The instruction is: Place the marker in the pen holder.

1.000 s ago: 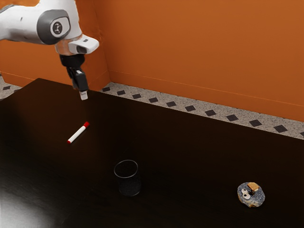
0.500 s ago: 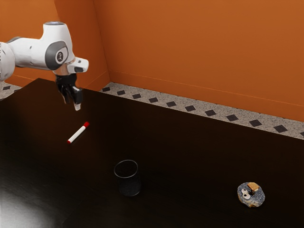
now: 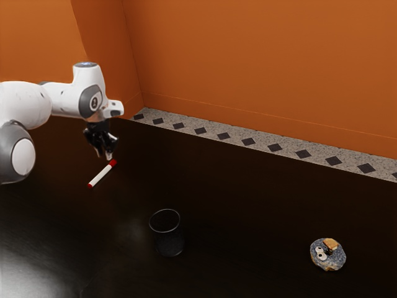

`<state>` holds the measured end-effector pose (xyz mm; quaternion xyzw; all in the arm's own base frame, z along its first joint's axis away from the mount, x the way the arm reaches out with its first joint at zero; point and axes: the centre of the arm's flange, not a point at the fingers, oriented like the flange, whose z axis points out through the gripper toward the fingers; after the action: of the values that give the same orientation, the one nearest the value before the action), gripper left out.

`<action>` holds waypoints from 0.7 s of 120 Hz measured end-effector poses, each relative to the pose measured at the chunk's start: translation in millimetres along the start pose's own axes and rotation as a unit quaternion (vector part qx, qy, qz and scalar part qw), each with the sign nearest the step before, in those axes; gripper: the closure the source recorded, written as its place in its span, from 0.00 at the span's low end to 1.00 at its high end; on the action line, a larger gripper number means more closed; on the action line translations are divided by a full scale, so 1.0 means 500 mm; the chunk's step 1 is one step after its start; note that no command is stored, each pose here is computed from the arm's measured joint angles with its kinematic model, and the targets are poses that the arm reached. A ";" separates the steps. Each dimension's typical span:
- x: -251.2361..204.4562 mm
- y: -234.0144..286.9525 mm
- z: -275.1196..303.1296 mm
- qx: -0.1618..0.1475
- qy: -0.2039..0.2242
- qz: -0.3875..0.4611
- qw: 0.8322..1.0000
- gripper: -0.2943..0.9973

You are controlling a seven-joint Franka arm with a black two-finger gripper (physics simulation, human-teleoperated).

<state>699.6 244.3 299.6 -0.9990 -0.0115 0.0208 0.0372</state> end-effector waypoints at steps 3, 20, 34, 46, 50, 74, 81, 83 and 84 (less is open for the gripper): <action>0.000 -0.004 0.011 -0.001 -0.001 -0.005 1.000 0.62; 0.013 -0.013 0.060 0.000 -0.001 -0.023 1.000 0.62; 0.019 -0.011 0.080 0.000 0.001 -0.033 0.999 0.63; 0.021 -0.007 0.094 -0.002 0.000 -0.040 0.999 0.63; 0.022 -0.006 0.099 -0.002 0.000 -0.042 0.999 0.63; 0.023 -0.005 0.113 -0.003 0.000 -0.054 0.999 0.67; 0.023 -0.005 0.113 -0.003 0.000 -0.057 0.998 0.72; 0.023 -0.005 0.113 -0.002 0.000 -0.057 0.998 0.73; 0.023 -0.005 0.113 -0.002 0.001 -0.058 0.998 0.73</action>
<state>708.7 251.3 243.1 -0.9968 -0.0692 0.0180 0.0360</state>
